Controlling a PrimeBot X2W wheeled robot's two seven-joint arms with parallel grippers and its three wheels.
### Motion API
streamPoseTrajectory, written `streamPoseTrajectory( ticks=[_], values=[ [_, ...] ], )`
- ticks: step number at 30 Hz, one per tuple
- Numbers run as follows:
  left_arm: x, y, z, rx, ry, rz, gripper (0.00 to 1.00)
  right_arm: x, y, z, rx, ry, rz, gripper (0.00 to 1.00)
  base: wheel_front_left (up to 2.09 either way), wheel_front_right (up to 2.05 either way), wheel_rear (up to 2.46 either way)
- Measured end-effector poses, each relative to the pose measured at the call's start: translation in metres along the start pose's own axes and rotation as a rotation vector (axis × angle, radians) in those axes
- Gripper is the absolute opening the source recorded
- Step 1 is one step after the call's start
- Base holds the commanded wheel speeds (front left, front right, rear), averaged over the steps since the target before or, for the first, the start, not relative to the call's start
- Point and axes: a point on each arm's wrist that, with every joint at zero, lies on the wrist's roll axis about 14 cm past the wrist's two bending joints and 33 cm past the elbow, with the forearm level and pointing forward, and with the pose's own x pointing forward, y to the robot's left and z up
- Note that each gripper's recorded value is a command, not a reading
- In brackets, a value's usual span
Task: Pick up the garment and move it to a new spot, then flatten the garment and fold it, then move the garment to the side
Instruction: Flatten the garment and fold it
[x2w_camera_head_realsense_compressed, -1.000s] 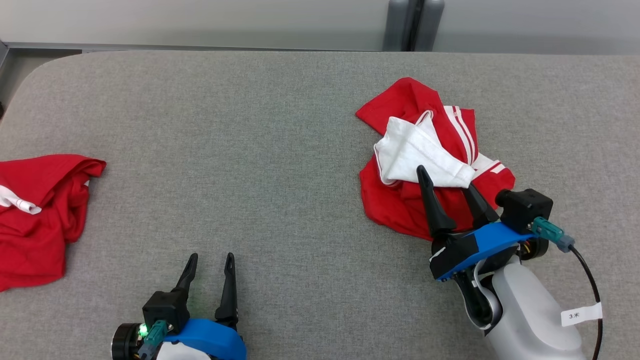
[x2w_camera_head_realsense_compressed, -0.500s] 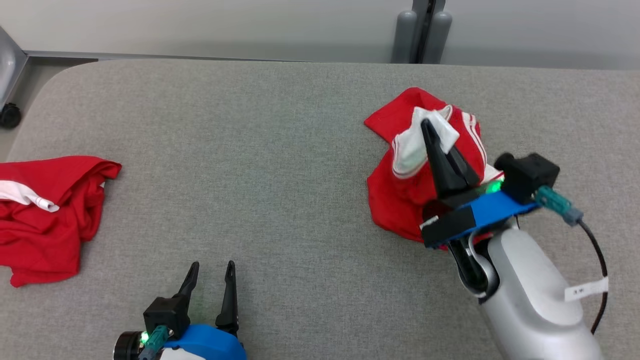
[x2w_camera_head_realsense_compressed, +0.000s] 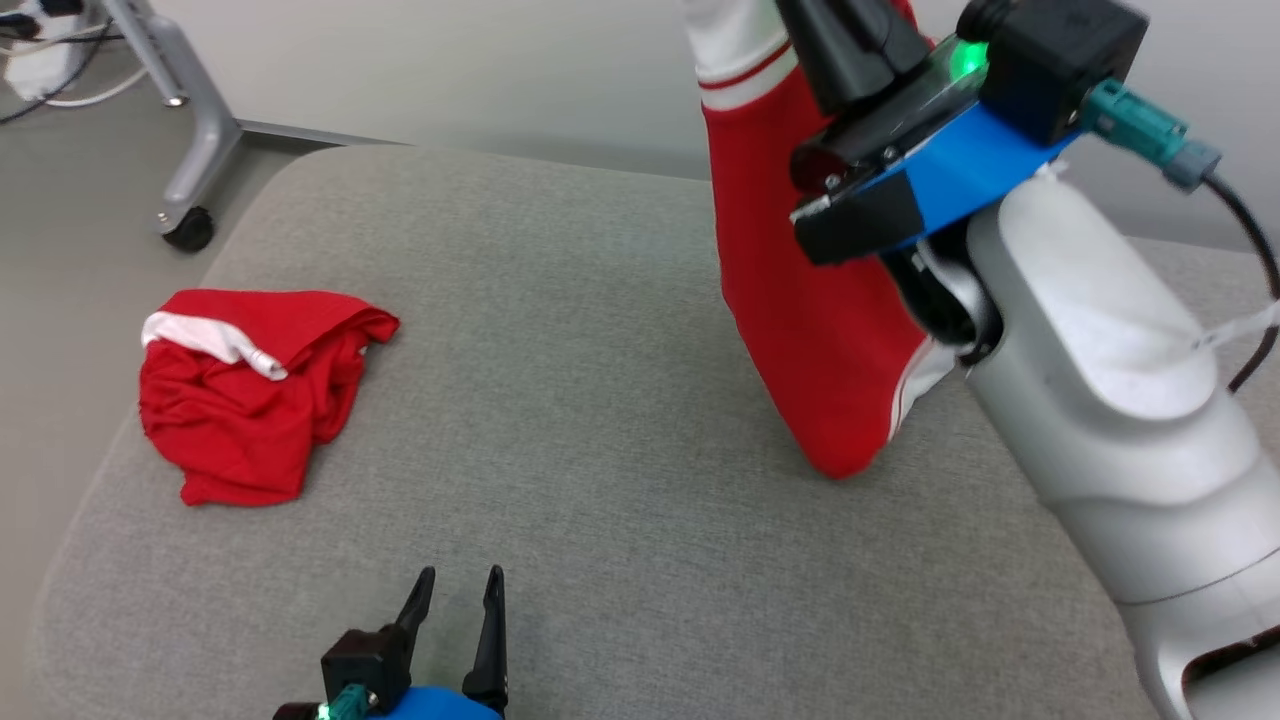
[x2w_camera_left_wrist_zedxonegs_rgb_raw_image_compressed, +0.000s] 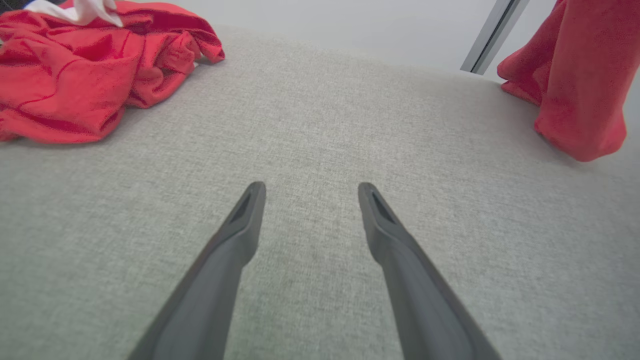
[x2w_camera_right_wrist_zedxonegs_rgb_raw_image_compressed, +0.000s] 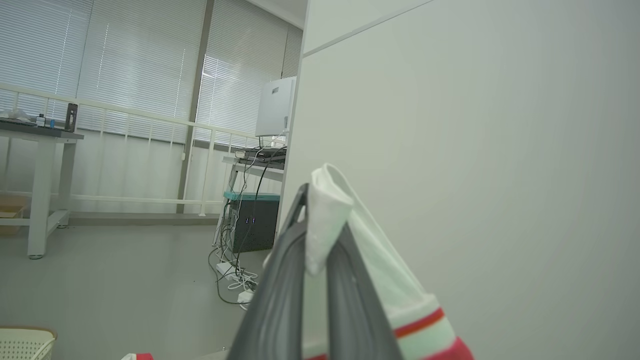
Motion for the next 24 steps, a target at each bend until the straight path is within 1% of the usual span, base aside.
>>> streamPoseTrajectory(
  ticks=[3,7,9,12,14,17,19,21,24],
  values=[
    [-0.011,0.009,-0.006,-0.015,0.012,0.034,1.0,0.024,0.001,0.024,-0.047,-0.059,0.034,0.0,0.0,0.0,0.0],
    [-0.023,0.02,-0.017,-0.034,0.038,0.081,1.0,0.04,0.002,0.04,-0.104,-0.105,0.07,0.0,0.0,0.0,0.0],
    [-0.026,0.023,-0.021,-0.036,0.048,0.093,1.0,0.038,-0.007,0.04,-0.121,-0.105,0.059,0.0,0.0,0.0,0.0],
    [-0.024,0.021,-0.024,-0.036,0.06,0.089,1.0,0.023,-0.034,0.034,-0.139,-0.079,0.006,0.0,0.0,0.0,0.0],
    [-0.02,0.017,-0.025,-0.033,0.068,0.075,1.0,-0.003,-0.053,0.008,-0.139,-0.001,-0.042,0.0,0.0,0.0,0.0],
    [-0.013,0.009,-0.026,-0.028,0.077,0.043,1.0,-0.059,-0.096,-0.031,-0.132,0.137,-0.17,0.0,0.0,0.0,0.0],
    [-0.007,0.003,-0.024,-0.02,0.075,0.019,1.0,-0.107,-0.123,-0.054,-0.13,0.237,-0.267,0.0,0.0,0.0,0.0],
    [0.001,-0.004,-0.02,-0.009,0.066,-0.007,1.0,-0.164,-0.143,-0.079,-0.11,0.349,-0.375,0.0,0.0,0.0,0.0],
    [0.01,-0.012,-0.015,0.01,0.054,-0.04,1.0,-0.244,-0.156,-0.104,-0.086,0.497,-0.512,0.0,0.0,0.0,0.0]
  ],
)
